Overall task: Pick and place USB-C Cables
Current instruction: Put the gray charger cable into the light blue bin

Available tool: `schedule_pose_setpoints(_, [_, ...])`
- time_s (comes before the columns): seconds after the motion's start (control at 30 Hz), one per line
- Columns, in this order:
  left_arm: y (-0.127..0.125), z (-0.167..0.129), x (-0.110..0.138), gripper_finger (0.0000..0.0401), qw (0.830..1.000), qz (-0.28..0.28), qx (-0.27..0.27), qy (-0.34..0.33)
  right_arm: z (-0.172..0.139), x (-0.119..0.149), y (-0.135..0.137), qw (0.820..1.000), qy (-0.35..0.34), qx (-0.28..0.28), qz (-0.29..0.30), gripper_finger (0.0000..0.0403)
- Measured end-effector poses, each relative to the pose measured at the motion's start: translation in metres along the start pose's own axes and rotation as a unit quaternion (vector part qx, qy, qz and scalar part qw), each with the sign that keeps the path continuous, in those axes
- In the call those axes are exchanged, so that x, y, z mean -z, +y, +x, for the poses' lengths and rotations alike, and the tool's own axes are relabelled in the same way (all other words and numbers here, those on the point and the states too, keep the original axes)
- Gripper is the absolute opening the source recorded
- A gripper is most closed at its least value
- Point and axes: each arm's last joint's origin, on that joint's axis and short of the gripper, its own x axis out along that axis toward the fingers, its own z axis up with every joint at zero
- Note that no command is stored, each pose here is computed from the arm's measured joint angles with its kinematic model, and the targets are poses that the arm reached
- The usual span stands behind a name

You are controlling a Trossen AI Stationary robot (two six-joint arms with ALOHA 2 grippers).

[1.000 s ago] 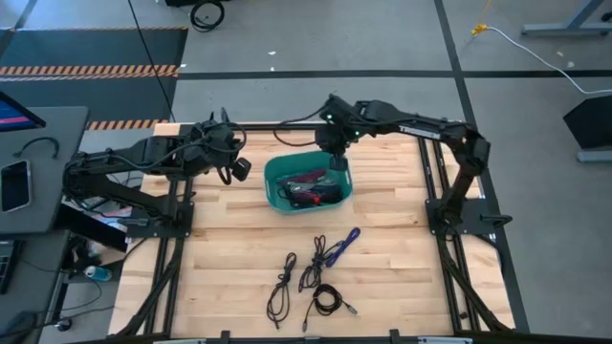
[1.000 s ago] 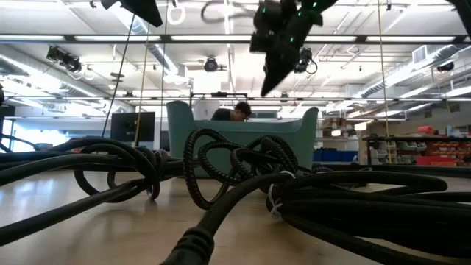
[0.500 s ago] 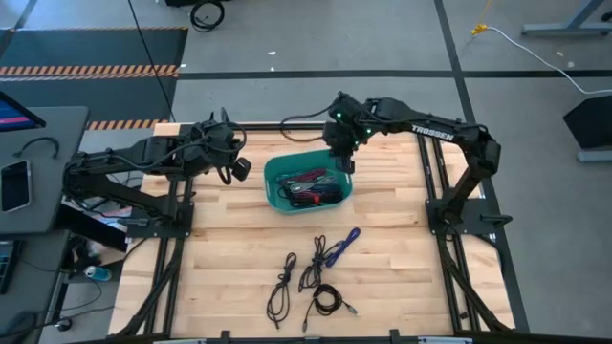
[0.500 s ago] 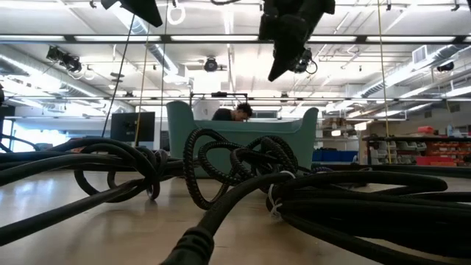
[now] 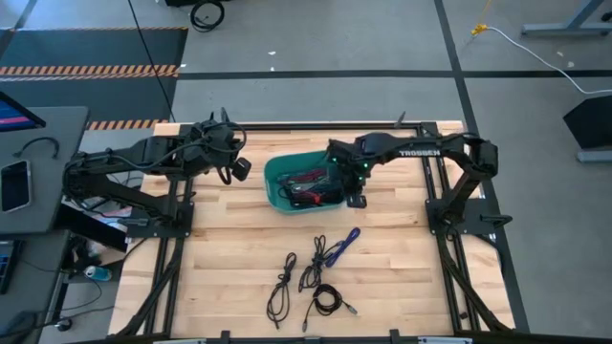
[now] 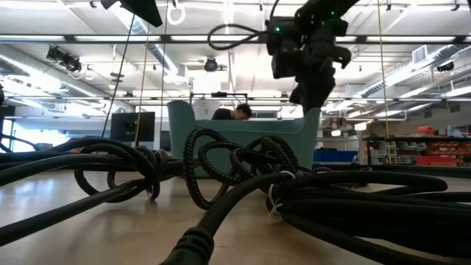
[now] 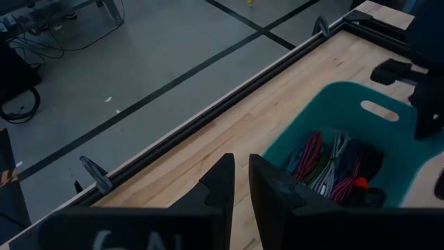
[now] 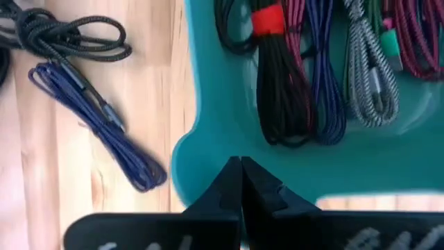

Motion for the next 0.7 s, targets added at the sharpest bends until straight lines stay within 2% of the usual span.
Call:
schedule_pose_setpoints(0.3, [0.000, 0.000, 0.000, 0.0050, 1.000, -0.001, 0.000, -0.001, 0.010, 0.004, 0.010, 1.000, 0.016, -0.010, 0.008, 0.0001])
schedule_pose_setpoints(0.7, [0.000, 0.000, -0.001, 0.0050, 1.000, -0.004, 0.002, -0.003, 0.013, -0.005, 0.023, 0.999, -0.016, -0.028, 0.014, 0.0000])
